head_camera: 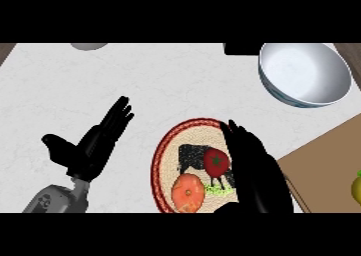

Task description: Pick the tomato from the placemat and place it in the bowl

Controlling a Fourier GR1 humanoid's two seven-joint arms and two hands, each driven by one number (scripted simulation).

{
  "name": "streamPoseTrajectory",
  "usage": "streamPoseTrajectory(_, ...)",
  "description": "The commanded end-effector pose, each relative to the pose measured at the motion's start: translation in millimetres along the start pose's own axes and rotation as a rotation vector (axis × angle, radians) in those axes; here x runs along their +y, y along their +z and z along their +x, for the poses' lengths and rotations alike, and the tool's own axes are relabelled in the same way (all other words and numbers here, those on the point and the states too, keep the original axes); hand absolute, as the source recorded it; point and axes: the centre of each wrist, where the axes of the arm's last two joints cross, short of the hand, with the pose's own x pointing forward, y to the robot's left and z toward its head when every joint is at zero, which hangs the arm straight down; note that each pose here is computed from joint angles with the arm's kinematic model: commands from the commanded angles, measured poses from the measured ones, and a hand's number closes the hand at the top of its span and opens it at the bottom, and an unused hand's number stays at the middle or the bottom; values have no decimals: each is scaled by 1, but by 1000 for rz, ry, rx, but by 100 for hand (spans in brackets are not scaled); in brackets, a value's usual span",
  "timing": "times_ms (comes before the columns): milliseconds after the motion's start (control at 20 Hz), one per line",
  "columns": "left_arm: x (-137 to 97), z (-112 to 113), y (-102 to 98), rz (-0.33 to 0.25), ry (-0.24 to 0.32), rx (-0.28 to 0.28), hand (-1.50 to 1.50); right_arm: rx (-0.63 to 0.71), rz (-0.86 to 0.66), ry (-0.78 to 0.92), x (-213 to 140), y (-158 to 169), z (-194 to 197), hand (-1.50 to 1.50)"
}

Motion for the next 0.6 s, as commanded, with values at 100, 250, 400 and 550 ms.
streamPoseTrajectory(100, 3, 4, -5, -4, 5, 3, 0, 251, 93, 92, -1, -26, 26, -150)
streamPoseTrajectory(250, 1, 4, -9, -4, 11, -9, 0, 269, 110, 87, 1, -38, 45, -150)
streamPoseTrajectory(400, -3, -11, -3, 18, 5, -8, 0, 320, 171, 147, 17, -39, 19, -150)
streamPoseTrajectory(550, 1, -10, 3, 2, 5, -3, 0, 358, 191, 148, 23, -45, 28, -150)
